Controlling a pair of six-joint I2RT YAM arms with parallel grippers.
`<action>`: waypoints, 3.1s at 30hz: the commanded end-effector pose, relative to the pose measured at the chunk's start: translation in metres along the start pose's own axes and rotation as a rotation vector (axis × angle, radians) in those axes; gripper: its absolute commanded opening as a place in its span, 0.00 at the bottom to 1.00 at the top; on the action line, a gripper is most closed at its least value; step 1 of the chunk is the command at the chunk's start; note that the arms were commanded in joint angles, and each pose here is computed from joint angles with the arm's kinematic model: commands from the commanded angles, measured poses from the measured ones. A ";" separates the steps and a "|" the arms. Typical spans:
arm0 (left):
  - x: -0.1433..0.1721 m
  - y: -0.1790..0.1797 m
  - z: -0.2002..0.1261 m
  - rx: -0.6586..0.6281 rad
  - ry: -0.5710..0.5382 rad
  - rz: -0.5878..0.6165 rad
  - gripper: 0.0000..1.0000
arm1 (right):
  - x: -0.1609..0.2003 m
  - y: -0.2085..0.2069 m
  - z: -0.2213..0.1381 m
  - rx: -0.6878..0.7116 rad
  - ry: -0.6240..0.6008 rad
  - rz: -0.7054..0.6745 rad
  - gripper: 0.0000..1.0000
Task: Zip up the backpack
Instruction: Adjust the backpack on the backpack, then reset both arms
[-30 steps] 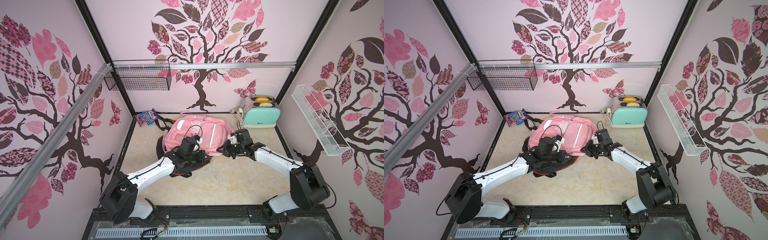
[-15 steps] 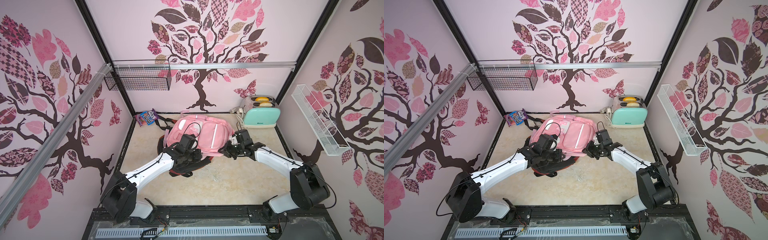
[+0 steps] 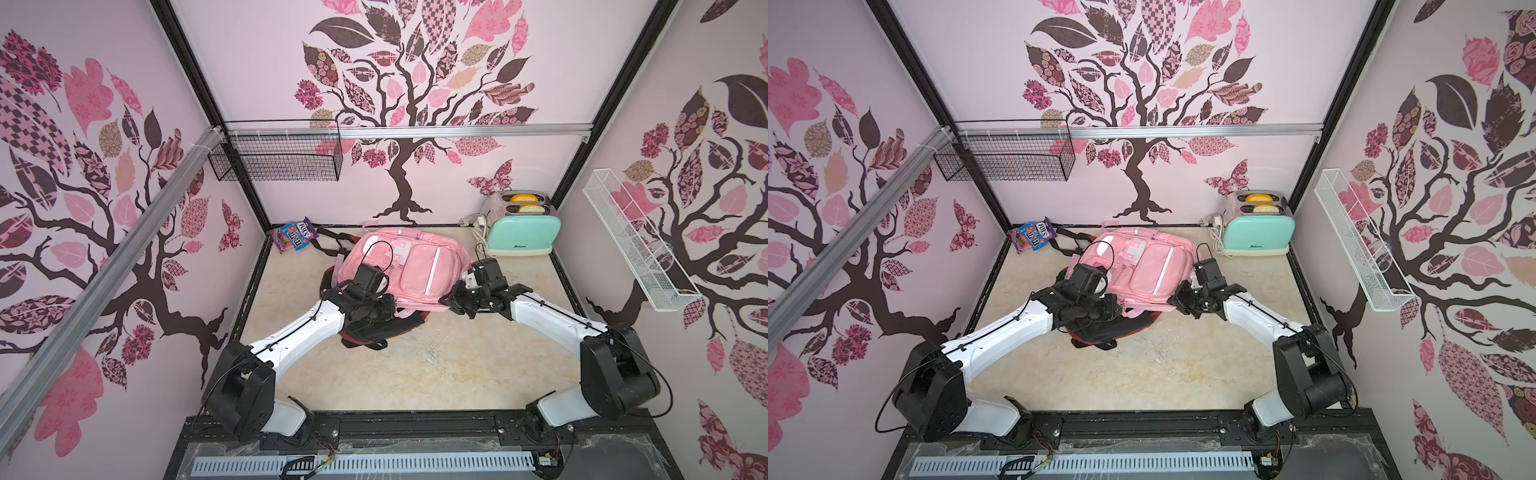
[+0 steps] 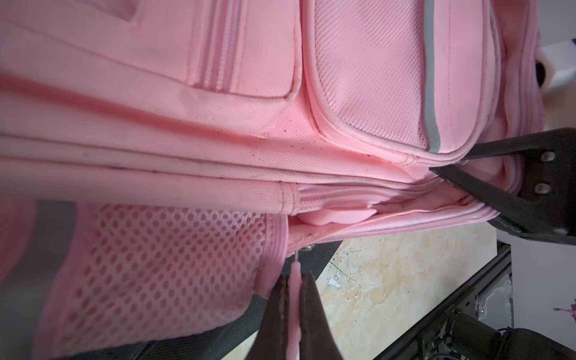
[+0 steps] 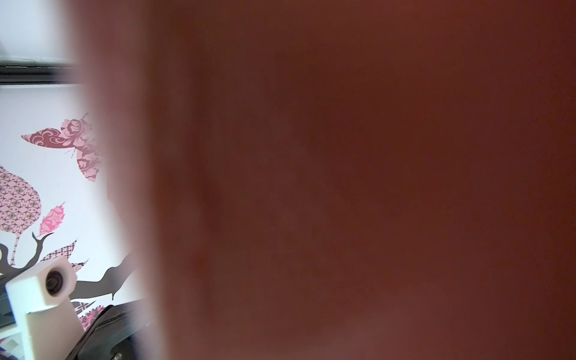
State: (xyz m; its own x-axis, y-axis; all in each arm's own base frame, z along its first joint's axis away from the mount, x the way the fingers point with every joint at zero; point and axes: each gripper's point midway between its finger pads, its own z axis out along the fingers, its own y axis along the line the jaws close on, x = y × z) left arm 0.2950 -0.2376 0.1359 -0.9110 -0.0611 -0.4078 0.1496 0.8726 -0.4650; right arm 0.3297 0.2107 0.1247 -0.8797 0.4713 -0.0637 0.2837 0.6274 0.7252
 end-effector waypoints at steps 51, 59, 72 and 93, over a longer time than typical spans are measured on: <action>-0.104 0.188 -0.188 -0.515 -0.887 0.162 0.98 | -0.084 -0.045 -0.203 0.288 -1.230 -0.650 0.99; -0.112 0.233 -0.148 -0.509 -0.864 0.081 0.98 | -0.069 -0.065 -0.223 0.293 -1.334 -0.639 0.99; -0.098 0.262 -0.099 -0.405 -0.930 0.107 0.98 | -0.061 -0.077 -0.235 0.277 -1.414 -0.607 0.99; -0.098 0.252 -0.054 -0.440 -0.821 0.233 0.98 | -0.096 -0.103 -0.195 0.385 -1.410 -0.682 0.99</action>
State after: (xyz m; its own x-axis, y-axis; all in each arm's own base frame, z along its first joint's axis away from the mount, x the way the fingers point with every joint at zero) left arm 0.3985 0.0120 0.0966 -0.3052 -0.0562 -0.9506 -0.0061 0.9984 -0.0570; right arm 0.2971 -0.0239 0.1700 0.0202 0.0888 -0.9958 0.2970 0.9506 0.0908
